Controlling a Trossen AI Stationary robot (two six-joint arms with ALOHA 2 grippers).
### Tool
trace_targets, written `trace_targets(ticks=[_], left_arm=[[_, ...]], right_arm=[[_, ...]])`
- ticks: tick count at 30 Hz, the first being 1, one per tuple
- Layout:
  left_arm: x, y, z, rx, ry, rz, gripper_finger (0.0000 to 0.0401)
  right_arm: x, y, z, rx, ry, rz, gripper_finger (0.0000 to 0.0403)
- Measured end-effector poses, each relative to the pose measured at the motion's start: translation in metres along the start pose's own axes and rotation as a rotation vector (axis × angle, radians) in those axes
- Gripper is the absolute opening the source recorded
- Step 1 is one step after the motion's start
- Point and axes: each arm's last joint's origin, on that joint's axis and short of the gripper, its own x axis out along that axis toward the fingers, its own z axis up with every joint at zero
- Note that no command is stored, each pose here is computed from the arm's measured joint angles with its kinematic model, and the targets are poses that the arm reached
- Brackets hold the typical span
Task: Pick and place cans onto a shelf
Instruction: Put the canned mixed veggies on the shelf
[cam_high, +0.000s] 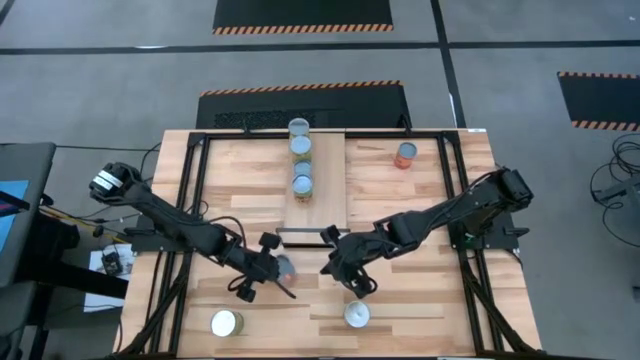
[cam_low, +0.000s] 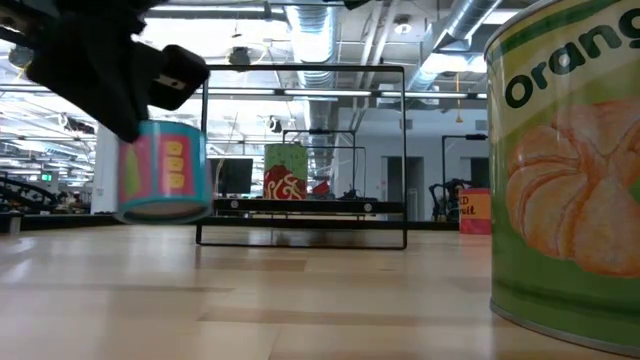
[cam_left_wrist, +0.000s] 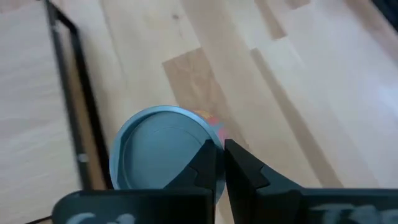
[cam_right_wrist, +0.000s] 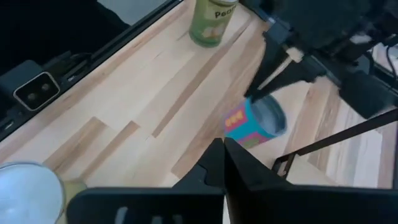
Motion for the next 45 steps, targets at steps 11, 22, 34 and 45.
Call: trace_targets(ticks=[11,22,34,45], left_arm=[[-0.005,-0.026,0.000,0.010,-0.003,-0.039,0.0003],[0.001,-0.019,-0.010,-0.004,0.015,0.013,0.0003],[0.023,-0.024,-0.008,0.025,0.007,-0.020,0.0004],[0.016,-0.029,0.004,0.011,-0.028,-0.055,0.0052]], right_arm=[[0.000,0.000,0.000,0.000,0.000,0.000,0.0007],[0.021,0.000,-0.001,0.010,-0.036,-0.012,0.0008],[0.061,0.003,-0.013,0.080,-0.065,-0.018,0.0011],[0.078,0.005,-0.018,0.141,-0.086,-0.018,0.0026]])
